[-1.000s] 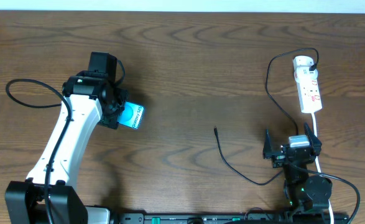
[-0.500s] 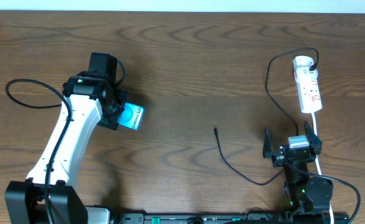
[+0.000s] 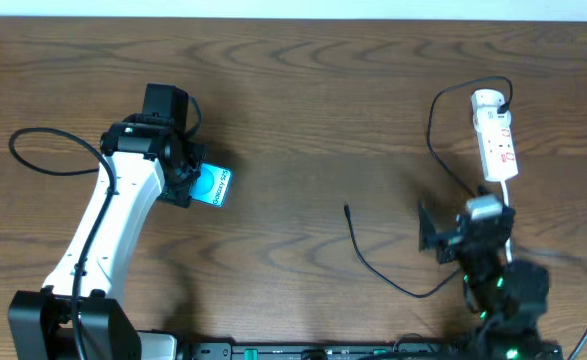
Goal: Plug charger to phone and switch on socket
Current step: 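Move the right gripper from the power strip toward the phone, then close the right gripper on the phone's side edge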
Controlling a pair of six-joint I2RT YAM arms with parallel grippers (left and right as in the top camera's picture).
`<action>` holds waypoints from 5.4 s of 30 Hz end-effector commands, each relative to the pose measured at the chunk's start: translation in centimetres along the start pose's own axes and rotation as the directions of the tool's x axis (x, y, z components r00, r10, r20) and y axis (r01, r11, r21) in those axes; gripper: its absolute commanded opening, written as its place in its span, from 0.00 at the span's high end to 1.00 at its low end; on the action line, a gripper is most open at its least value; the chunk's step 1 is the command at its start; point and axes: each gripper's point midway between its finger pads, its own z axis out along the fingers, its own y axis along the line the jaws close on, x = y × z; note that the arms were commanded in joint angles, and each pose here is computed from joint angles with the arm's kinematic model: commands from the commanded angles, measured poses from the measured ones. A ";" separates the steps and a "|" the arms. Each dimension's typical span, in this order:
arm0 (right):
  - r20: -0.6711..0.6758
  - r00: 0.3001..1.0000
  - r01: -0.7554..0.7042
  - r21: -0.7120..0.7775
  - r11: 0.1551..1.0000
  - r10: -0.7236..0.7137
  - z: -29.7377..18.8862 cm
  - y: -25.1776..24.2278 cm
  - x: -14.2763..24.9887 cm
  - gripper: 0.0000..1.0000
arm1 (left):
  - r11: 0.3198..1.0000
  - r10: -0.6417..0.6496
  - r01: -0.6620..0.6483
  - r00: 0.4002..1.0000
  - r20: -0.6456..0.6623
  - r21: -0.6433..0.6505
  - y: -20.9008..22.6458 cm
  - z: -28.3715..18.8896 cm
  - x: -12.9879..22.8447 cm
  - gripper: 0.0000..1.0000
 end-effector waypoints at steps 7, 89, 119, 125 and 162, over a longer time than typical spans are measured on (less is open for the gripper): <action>-0.402 0.906 -0.389 -0.666 0.637 0.134 7.8 8.5 -10.8 0.01 | 1.000 -0.007 0.007 1.000 0.024 0.000 0.4 -0.4 -0.3 0.93; -0.869 0.495 -0.832 -0.472 0.293 0.007 15.2 35.1 1.6 0.39 | 0.835 -0.548 0.535 0.791 -0.274 -0.126 -0.4 -1.2 5.2 0.93; -0.921 0.390 -0.880 -0.367 0.301 0.019 14.5 35.8 2.1 0.34 | 0.841 -0.540 0.524 0.826 -0.163 -0.130 1.1 -0.7 3.8 0.93; -0.921 0.390 -0.880 -0.367 0.302 0.019 14.5 35.8 2.1 0.37 | 0.856 -0.517 0.505 0.848 -0.122 -0.112 1.2 -0.6 3.8 0.93; -0.915 0.404 -0.868 -0.377 0.323 0.018 14.2 36.8 2.5 0.64 | 0.865 -0.501 0.489 0.856 -0.125 -0.114 1.1 -0.5 4.4 0.93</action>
